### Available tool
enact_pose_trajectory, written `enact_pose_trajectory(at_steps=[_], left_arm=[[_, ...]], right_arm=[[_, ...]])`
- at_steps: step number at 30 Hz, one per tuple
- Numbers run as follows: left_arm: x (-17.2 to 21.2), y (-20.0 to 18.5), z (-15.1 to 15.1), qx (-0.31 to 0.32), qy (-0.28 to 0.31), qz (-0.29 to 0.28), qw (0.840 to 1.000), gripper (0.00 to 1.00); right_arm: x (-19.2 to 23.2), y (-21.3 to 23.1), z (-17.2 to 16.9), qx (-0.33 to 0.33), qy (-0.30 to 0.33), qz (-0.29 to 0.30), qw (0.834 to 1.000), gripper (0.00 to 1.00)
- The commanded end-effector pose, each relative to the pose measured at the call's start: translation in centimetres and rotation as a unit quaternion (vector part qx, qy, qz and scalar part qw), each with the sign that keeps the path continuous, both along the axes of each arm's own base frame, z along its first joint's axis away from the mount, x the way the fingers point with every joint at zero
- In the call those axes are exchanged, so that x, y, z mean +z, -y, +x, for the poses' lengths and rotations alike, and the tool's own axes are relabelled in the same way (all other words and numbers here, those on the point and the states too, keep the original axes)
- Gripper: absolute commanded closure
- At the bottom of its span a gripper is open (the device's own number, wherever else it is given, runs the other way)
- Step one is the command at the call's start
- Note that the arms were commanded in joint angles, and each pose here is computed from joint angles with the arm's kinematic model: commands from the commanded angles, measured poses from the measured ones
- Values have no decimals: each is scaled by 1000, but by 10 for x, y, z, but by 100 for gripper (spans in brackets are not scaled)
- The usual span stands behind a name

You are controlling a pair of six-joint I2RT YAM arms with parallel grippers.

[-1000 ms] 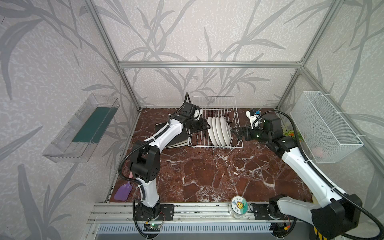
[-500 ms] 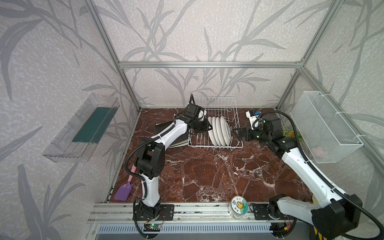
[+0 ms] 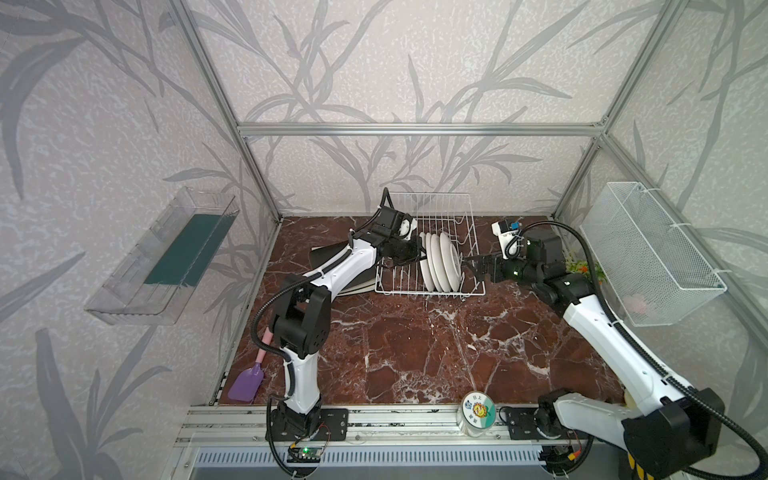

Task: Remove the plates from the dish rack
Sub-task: 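Move the left gripper back into the rack to the patterned round plate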

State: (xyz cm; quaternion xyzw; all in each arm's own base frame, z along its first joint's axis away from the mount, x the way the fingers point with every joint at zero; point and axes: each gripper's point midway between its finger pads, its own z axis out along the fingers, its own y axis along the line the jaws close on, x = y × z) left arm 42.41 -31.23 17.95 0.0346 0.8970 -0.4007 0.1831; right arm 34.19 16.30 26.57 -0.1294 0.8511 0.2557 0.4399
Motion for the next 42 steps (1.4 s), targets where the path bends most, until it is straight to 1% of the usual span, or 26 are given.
enact_pose_trajectory(at_steps=[1, 3, 8, 17, 34, 42], left_arm=[[-1, 1, 3, 11, -9, -9, 1000, 94], [1, 5, 2, 8, -10, -20, 1000, 94], [2, 6, -1, 8, -13, -22, 1000, 100], [25, 9, -2, 3, 5, -37, 999, 100], [89, 3, -6, 3, 62, -54, 997, 100], [101, 1, -8, 8, 71, -60, 996, 100]], right_arm=[[5, -1, -1, 3, 11, -4, 1000, 1], [4, -1, -1, 3, 9, -4, 1000, 1], [4, -1, -1, 2, 9, 0, 1000, 1], [9, -2, 1, 0, 15, 5, 1000, 1], [10, 0, 2, -10, 12, 8, 1000, 1], [12, 0, 1, -10, 12, 14, 1000, 1]])
